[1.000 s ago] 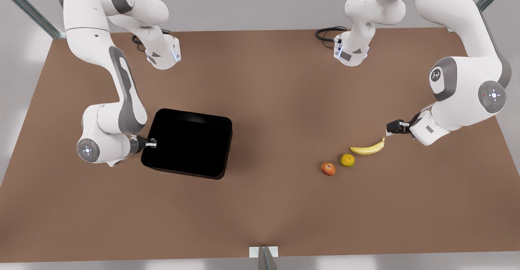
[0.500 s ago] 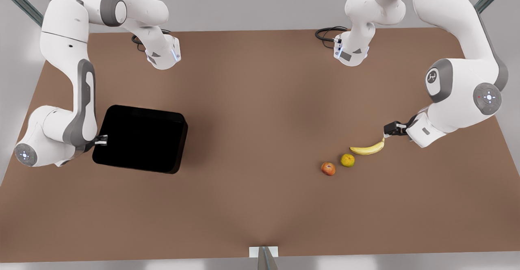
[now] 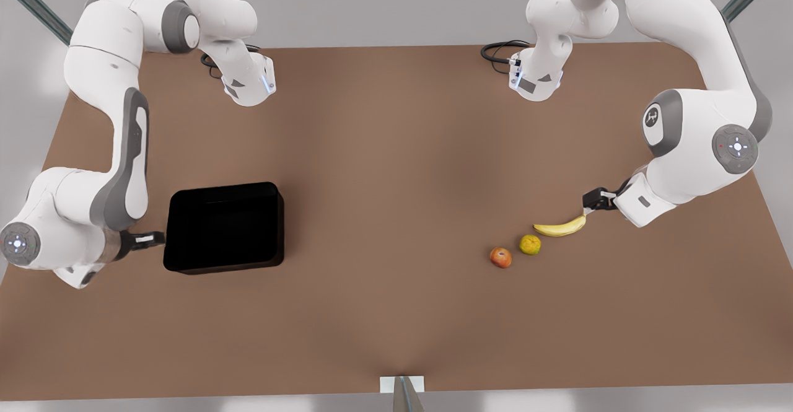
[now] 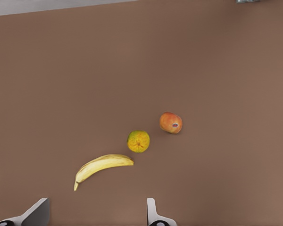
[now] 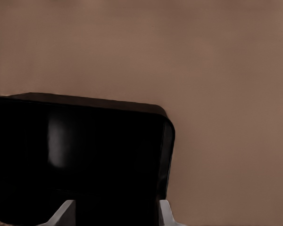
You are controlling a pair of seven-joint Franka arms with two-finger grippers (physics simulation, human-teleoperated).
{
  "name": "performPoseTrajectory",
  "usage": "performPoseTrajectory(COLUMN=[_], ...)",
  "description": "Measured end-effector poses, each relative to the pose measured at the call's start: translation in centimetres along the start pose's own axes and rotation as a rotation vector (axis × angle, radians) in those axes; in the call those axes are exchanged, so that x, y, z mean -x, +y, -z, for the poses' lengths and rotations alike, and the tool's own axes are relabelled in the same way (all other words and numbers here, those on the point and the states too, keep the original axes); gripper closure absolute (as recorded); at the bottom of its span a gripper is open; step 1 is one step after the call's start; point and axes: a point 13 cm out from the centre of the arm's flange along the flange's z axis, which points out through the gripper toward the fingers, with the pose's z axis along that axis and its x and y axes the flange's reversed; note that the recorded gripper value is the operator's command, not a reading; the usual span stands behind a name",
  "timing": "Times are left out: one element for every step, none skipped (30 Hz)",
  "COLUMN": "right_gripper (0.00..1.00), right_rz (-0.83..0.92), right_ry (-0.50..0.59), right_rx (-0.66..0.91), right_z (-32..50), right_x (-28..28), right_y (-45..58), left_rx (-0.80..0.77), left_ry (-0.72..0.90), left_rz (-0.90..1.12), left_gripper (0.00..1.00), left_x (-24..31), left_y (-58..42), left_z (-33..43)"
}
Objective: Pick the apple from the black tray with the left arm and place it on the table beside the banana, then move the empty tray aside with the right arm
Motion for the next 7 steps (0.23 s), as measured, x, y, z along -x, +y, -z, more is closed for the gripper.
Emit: performPoseTrajectory(right_gripper=[0.0, 0.0, 0.0, 0.0, 0.0, 0.0, 0.0], right_rz=[0.054, 0.101, 0.136, 0.148, 0.142, 0.131, 0.116], right_ry=[-0.039, -0.06, -0.07, -0.07, -0.062, -0.051, -0.039], right_rx=[0.014, 0.035, 0.052, 0.06, 0.055, 0.036, 0.011], right_z=[3.2, 5.2, 6.4, 7.1, 7.3, 7.4, 7.4], right_x=[0.2, 0.1, 0.0, -0.2, -0.5, -0.8, -1.1], right_y=[3.6, 7.0, 9.8, 11.3, 11.5, 11.3, 10.8], left_rx=[0.001, 0.002, 0.002, 0.003, 0.003, 0.003, 0.004], left_ry=[0.0, 0.0, 0.0, 0.0, 0.0, 0.0, 0.0], left_rz=[0.001, 0.001, 0.001, 0.002, 0.002, 0.002, 0.003], left_gripper=[0.0, 0.0, 0.0, 0.0, 0.0, 0.0, 0.0], left_x=[0.0, 0.0, 0.0, 0.0, 0.0, 0.0, 0.0], left_y=[0.0, 0.0, 0.0, 0.0, 0.0, 0.0, 0.0], left_z=[0.0, 0.0, 0.0, 0.0, 0.0, 0.0, 0.0])
